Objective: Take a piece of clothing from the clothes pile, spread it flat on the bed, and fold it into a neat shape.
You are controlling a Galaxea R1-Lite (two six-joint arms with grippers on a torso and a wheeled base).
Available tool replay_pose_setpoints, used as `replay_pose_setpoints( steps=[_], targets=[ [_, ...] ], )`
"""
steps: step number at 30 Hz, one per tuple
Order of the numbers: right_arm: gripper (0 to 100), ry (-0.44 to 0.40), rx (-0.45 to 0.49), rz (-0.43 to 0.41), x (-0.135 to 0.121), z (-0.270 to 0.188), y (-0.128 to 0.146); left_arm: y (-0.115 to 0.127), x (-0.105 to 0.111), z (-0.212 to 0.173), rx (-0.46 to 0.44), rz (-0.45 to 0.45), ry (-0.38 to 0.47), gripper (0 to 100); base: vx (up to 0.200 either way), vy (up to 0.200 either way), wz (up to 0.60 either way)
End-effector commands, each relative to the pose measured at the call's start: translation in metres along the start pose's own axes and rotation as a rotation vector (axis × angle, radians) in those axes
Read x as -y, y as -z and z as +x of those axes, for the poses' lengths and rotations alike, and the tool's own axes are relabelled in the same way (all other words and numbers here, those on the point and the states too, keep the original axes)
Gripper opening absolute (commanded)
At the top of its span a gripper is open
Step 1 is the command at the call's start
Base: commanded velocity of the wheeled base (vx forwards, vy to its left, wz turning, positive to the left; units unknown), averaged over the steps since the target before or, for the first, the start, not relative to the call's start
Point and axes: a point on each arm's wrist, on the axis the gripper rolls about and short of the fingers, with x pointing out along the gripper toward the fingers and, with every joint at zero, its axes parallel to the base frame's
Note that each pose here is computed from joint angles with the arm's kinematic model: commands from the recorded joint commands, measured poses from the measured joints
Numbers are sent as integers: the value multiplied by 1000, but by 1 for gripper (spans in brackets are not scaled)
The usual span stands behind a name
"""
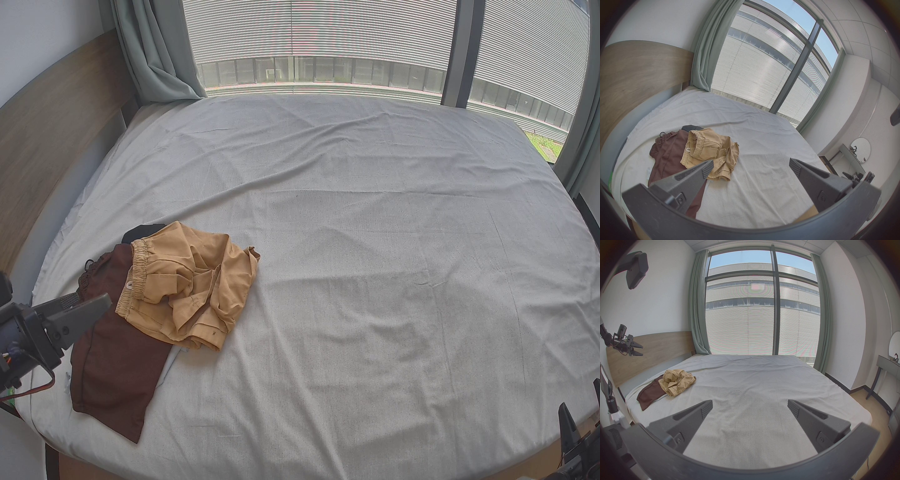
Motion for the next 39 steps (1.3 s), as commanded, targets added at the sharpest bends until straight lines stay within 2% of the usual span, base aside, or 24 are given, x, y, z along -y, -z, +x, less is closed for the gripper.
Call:
replay_pose_setpoints(
  steps=[1,6,15,22,29,35,39],
  targets=[
    [100,0,-1,1,0,0,5,0,-30,21,-73,7,-27,100,0,0,0],
    [100,1,-1,-1,0,0,5,-2,-52,28,-106,32,15,100,0,0,0],
    [100,1,-1,-1,0,0,5,-12,-67,50,-135,7,63,100,0,0,0],
    [100,1,-1,-1,0,0,5,-16,-77,65,-155,-10,61,100,0,0,0],
    [100,0,-1,-1,0,0,5,-9,-94,85,-204,-3,64,100,0,0,0],
    [100,0,-1,-1,0,0,5,-7,-114,105,-192,-3,58,100,0,0,0],
    [100,0,-1,-1,0,0,5,-6,-120,113,-191,-2,62,100,0,0,0]
  ],
)
